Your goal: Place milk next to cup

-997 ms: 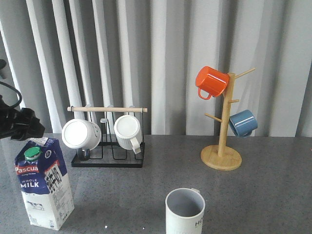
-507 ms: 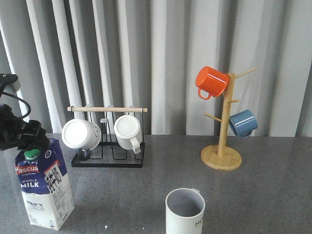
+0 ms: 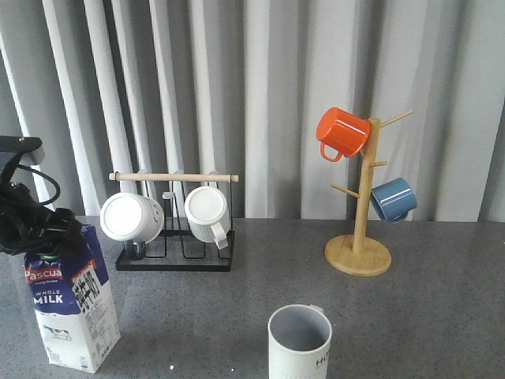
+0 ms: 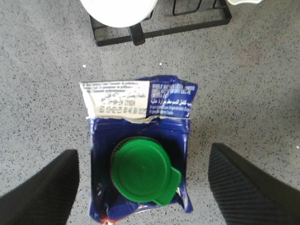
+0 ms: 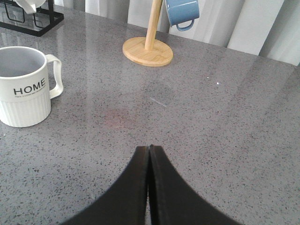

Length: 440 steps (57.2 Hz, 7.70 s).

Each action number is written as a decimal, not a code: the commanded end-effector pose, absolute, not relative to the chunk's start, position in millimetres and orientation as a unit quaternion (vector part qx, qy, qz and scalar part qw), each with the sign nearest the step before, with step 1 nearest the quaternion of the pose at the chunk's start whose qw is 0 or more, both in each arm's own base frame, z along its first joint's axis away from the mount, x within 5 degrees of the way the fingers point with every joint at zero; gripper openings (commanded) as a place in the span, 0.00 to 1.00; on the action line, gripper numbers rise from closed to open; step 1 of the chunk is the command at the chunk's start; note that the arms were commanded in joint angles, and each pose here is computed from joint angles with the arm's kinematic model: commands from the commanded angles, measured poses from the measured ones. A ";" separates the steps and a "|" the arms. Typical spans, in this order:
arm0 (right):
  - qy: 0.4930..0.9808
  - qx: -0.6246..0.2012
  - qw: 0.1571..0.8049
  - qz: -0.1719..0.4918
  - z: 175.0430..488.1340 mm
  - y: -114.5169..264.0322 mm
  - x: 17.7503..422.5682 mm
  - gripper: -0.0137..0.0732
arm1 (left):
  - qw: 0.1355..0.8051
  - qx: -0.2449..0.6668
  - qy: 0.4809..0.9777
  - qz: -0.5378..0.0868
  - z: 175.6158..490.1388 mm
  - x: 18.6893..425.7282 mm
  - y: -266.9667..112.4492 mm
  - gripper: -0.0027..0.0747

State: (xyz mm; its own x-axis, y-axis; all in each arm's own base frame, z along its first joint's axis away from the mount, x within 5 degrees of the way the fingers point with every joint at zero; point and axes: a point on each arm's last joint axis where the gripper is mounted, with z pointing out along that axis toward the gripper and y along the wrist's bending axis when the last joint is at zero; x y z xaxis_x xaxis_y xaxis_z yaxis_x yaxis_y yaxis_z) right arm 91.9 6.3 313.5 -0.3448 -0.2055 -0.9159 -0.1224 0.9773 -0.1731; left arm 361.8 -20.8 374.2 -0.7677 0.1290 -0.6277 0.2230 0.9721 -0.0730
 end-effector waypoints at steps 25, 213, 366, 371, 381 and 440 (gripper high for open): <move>0.793 -0.105 0.599 -0.038 327.4 7.3 93.8 0.15 | 0.348 0.091 0.930 -0.078 383.0 365.9 -22.4 0.50; 0.807 -0.103 0.580 -0.043 323.5 6.0 92.6 0.15 | 0.265 0.310 0.889 -0.209 389.5 362.2 -181.1 0.79; 0.807 -0.103 0.580 -0.043 323.5 6.0 92.6 0.15 | 0.505 0.157 0.847 -0.045 453.2 55.1 -12.9 0.02; 0.807 -0.103 0.580 -0.043 323.5 6.0 92.6 0.15 | 0.516 0.156 0.842 -0.040 452.5 56.5 -12.3 0.02; 0.807 -0.103 0.580 -0.043 323.5 6.0 92.6 0.15 | 0.605 0.140 0.783 -0.040 425.4 65.7 -14.4 0.03; 0.808 -0.103 0.579 -0.043 323.3 6.0 92.8 0.15 | 0.765 -0.003 0.643 0.036 219.6 53.3 2.5 0.03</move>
State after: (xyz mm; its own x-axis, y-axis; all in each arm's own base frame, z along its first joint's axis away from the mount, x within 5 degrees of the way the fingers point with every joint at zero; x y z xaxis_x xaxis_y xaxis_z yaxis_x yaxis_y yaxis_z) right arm 90.2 4.9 309.2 -0.3910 -0.2072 -0.8968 -0.1181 0.9776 -0.1744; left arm 56.1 3.5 205.4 0.0624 0.0821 -0.9947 -0.0664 0.9947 0.0780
